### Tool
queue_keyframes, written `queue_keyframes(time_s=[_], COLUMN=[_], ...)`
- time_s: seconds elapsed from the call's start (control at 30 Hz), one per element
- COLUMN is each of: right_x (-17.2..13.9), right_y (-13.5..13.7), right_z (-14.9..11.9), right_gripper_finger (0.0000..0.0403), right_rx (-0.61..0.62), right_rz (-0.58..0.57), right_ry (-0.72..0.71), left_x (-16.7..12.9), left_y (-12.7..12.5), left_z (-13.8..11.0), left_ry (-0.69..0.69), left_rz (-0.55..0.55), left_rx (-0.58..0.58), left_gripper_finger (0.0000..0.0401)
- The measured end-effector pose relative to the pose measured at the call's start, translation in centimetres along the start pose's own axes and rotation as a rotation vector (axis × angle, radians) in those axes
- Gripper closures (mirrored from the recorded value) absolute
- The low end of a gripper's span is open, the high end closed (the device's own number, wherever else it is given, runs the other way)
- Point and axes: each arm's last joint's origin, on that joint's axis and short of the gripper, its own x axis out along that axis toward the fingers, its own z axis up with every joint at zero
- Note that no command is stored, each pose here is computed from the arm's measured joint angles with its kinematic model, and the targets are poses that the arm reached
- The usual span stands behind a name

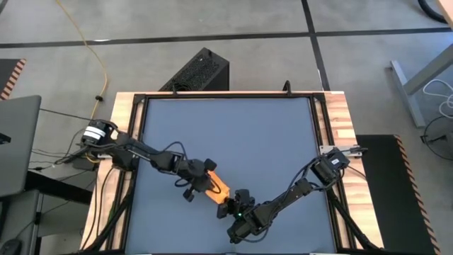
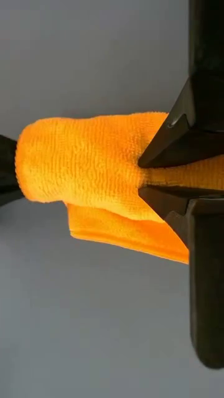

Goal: Roll towel
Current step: Roll the yellow microfiber cloth on the table

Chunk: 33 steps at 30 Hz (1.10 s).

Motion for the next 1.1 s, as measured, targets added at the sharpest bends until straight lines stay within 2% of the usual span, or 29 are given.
queue_keyframes(time_s=[0.17, 0.43, 0.6, 0.73, 0.93, 1.0, 1.1], right_x=[-0.9, -2.4, -2.8, -3.7, -6.7, -7.0, -6.2], right_y=[0.5, 0.6, 0.8, 1.1, 2.7, 3.3, 4.1], right_z=[0.8, 1.8, 1.7, 2.1, 3.7, 3.9, 3.7], right_gripper_finger=[0.0322, 0.025, 0.0213, 0.0197, 0.0193, 0.0194, 0.0195], right_rx=[-0.007, -0.092, -0.111, -0.177, -0.379, -0.514, -0.812], right_rz=[-0.008, -0.074, -0.066, -0.054, 0.027, 0.069, 0.128], right_ry=[0.009, 0.06, 0.072, 0.08, 0.048, 0.014, -0.028], left_x=[-0.1, -0.1, -0.1, -0.1, -0.3, -0.3, -0.5], left_y=[0.2, 0.2, 0.2, 0.4, 1.3, 1.8, 2.5], left_z=[-0.1, -0.1, 0.0, 0.0, -0.5, -0.7, -1.1], left_ry=[-0.004, -0.005, -0.016, -0.021, -0.038, -0.045, -0.059], left_rz=[-0.016, -0.017, -0.025, -0.024, -0.049, -0.059, -0.078], left_rx=[-0.011, -0.005, -0.005, -0.007, -0.049, -0.069, -0.094], left_gripper_finger=[0.0351, 0.0351, 0.0351, 0.0351, 0.0351, 0.0351, 0.0351])
